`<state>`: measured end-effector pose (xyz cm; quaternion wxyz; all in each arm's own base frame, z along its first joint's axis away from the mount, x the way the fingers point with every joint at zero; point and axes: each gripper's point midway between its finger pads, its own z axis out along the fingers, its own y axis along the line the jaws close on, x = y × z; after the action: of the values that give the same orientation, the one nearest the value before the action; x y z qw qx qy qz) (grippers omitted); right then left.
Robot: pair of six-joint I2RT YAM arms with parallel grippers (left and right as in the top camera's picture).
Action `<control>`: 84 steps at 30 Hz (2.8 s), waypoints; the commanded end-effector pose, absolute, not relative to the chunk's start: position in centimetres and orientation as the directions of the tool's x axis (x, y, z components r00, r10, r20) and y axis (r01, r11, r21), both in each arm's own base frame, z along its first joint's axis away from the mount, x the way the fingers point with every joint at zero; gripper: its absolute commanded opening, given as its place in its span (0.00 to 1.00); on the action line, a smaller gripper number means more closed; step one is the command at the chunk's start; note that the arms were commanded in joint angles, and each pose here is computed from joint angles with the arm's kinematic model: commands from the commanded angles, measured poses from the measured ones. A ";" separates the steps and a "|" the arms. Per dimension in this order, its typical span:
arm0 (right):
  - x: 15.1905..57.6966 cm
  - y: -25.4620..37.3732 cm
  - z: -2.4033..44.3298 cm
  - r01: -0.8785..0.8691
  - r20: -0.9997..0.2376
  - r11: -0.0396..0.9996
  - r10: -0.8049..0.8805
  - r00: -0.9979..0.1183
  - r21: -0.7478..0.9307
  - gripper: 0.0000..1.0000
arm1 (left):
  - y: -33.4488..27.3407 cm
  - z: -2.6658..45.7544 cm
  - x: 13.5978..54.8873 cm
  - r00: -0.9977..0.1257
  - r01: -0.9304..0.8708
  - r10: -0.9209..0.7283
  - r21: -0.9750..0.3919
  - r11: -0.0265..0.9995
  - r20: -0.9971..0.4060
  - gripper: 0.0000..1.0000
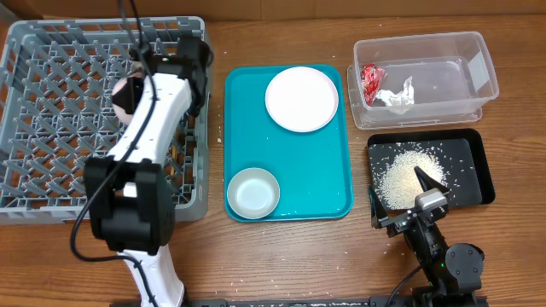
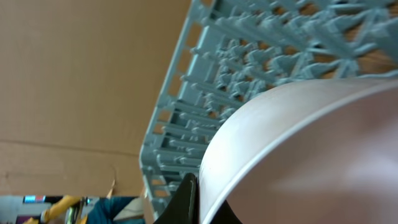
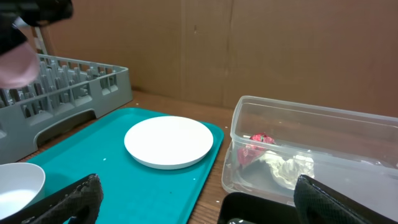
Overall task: Sort waste into correct bins and load items into the dishwasher
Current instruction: 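Carry the pink bowl with the left gripper and set it in the rack, then reach the left gripper to the grey bowl and grasp its rim, then lift the grey bowl with the left gripper and place it in the rack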
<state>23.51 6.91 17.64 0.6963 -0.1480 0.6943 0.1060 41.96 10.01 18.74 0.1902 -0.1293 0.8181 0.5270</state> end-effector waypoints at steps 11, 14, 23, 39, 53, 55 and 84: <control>23.6 6.8 17.6 -0.344 -0.998 0.937 -0.058 0.022 -0.062 1.00 | 4.9 17.4 43.3 -0.911 -0.313 0.139 0.869 0.384 -0.389 0.04; 23.6 6.8 17.6 -0.344 -0.998 0.937 -0.058 0.022 -0.062 1.00 | 4.7 17.4 43.1 -0.917 -0.294 0.148 0.877 0.379 -0.371 0.04; 23.6 6.8 17.6 -0.344 -0.998 0.937 -0.058 0.022 -0.062 1.00 | 2.0 12.6 41.4 -0.957 -0.202 0.038 0.752 0.627 -0.288 0.34; 23.6 6.8 17.6 -0.344 -0.998 0.937 -0.058 0.021 -0.061 1.00 | -8.2 19.2 40.3 -0.924 -0.235 -0.177 0.137 0.962 -0.340 0.67; 23.6 6.8 17.6 -0.344 -0.998 0.937 -0.058 0.022 -0.062 1.00 | -12.7 8.3 29.2 -0.990 -0.079 -0.090 0.103 0.992 0.111 0.53; 23.6 6.8 17.6 -0.344 -0.998 0.937 -0.058 0.022 -0.062 1.00 | -11.5 7.5 28.9 -0.985 -0.118 -0.135 0.157 0.981 0.105 0.53; 23.6 6.8 17.6 -0.344 -0.998 0.937 -0.058 0.022 -0.062 1.00 | 2.8 27.6 33.7 -0.770 -0.480 0.117 0.690 0.541 -0.628 0.04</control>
<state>23.51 6.91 17.63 0.6962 -0.1480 0.6944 0.1060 32.60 -2.02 20.57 0.2213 -0.0908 0.9272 0.2883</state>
